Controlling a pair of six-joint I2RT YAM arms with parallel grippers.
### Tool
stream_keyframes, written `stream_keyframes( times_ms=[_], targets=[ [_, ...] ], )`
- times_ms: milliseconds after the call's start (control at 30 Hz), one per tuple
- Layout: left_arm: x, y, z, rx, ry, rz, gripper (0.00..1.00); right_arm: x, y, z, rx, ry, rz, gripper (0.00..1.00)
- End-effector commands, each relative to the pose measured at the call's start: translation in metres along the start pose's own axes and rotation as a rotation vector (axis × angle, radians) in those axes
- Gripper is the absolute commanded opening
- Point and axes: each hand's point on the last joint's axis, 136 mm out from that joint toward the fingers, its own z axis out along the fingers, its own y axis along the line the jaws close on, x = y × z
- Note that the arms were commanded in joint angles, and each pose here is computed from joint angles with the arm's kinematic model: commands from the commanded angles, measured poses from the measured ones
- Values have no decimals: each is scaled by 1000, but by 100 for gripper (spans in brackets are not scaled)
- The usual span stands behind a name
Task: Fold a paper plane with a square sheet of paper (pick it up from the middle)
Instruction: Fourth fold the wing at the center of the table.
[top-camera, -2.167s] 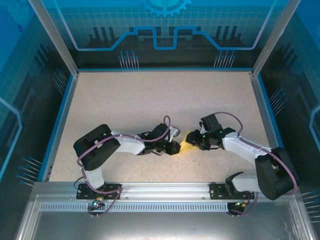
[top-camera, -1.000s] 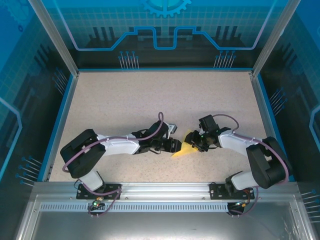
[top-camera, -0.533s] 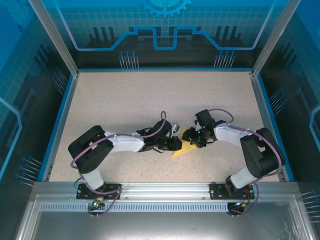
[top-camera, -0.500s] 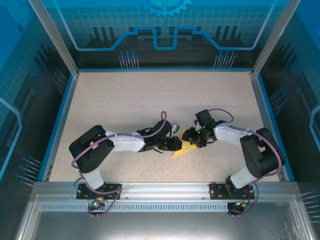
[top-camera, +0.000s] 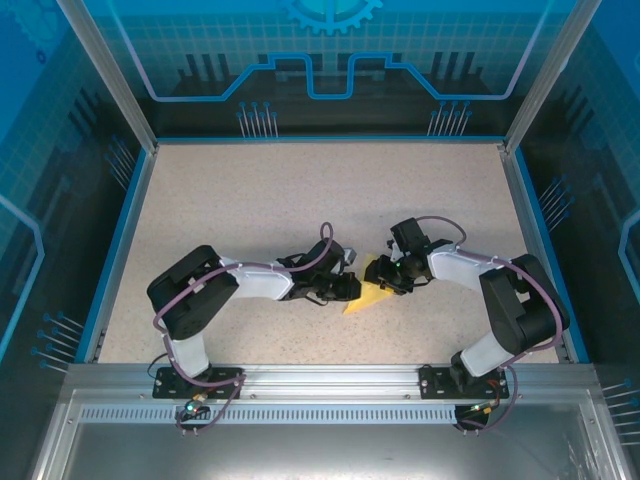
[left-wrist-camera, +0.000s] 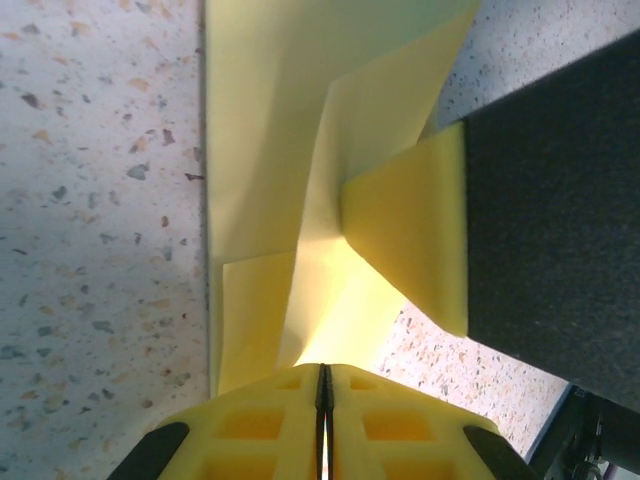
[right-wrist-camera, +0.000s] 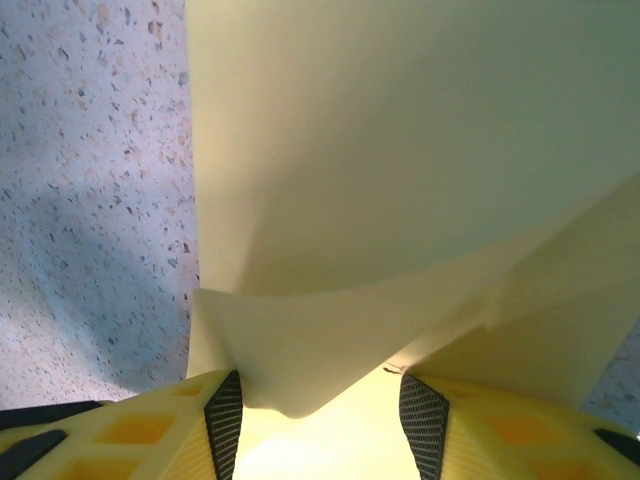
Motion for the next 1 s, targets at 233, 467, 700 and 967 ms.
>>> stream_keyframes(
  times_ms=[233, 467, 700, 967],
  targets=[
    [-4, -3, 1, 3, 22, -17, 12, 13, -36, 7, 125, 55, 39, 51],
    [-2, -4, -1, 6, 26, -20, 12, 15, -42, 16, 157, 93, 70, 44],
    [-20, -14, -17, 44, -29, -45, 15, 17, -50, 23, 200, 138, 58, 41],
    [-32, -7, -28, 46, -85, -100, 17, 21, -56, 30, 241, 188, 32, 47]
  ],
)
